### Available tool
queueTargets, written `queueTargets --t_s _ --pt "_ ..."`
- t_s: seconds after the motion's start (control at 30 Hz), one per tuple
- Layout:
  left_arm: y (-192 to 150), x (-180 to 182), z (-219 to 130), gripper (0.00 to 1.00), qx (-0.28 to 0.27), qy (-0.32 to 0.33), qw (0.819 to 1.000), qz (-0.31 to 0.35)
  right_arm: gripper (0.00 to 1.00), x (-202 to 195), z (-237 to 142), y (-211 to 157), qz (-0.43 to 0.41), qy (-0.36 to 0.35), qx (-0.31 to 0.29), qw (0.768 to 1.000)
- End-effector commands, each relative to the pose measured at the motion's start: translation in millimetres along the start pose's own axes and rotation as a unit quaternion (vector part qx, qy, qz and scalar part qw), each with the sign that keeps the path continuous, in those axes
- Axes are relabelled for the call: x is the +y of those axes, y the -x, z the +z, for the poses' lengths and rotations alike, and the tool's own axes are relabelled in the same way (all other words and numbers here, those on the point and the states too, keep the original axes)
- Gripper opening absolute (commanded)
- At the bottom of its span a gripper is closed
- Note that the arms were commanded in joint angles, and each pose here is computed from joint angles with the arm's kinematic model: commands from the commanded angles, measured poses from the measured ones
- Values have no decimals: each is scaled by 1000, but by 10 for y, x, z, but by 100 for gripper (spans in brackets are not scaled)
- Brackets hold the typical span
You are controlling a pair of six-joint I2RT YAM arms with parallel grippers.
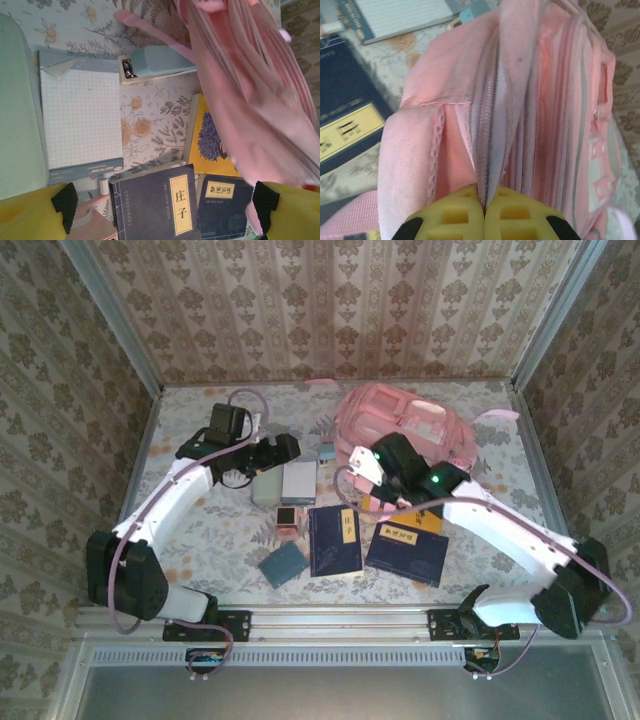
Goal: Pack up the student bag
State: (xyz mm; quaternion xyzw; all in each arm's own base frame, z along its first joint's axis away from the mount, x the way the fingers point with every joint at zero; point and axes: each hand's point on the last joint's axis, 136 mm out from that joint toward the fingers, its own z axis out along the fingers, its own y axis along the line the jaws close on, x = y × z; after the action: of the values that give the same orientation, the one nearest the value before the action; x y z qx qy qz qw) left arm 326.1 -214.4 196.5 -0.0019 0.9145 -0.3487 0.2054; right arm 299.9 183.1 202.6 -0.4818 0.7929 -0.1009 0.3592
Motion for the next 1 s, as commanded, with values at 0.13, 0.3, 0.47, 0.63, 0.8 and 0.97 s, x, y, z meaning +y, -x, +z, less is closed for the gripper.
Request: queueTargets --t_s 0.13,0.3,0.47,0.63,0.8,0.97 --pt "-13 -230 207 92 39 -9 999 36 0 202 -171 -388 129 3 -3 992" --pt "-59 -427 367 88 62 -4 996 57 5 338 -142 -623 187 7 9 982" --pt "-18 -537 424 86 58 13 995 80 4 543 -90 -463 224 64 -34 972" --pt "120 -554 322 86 37 27 995 84 33 608 -73 155 265 141 -127 945" --pt "260 -627 182 86 17 48 992 111 51 578 -141 453 302 181 -159 922" --pt "77 -845 378 87 53 63 981 175 73 -168 -334 -189 463 14 -132 876"
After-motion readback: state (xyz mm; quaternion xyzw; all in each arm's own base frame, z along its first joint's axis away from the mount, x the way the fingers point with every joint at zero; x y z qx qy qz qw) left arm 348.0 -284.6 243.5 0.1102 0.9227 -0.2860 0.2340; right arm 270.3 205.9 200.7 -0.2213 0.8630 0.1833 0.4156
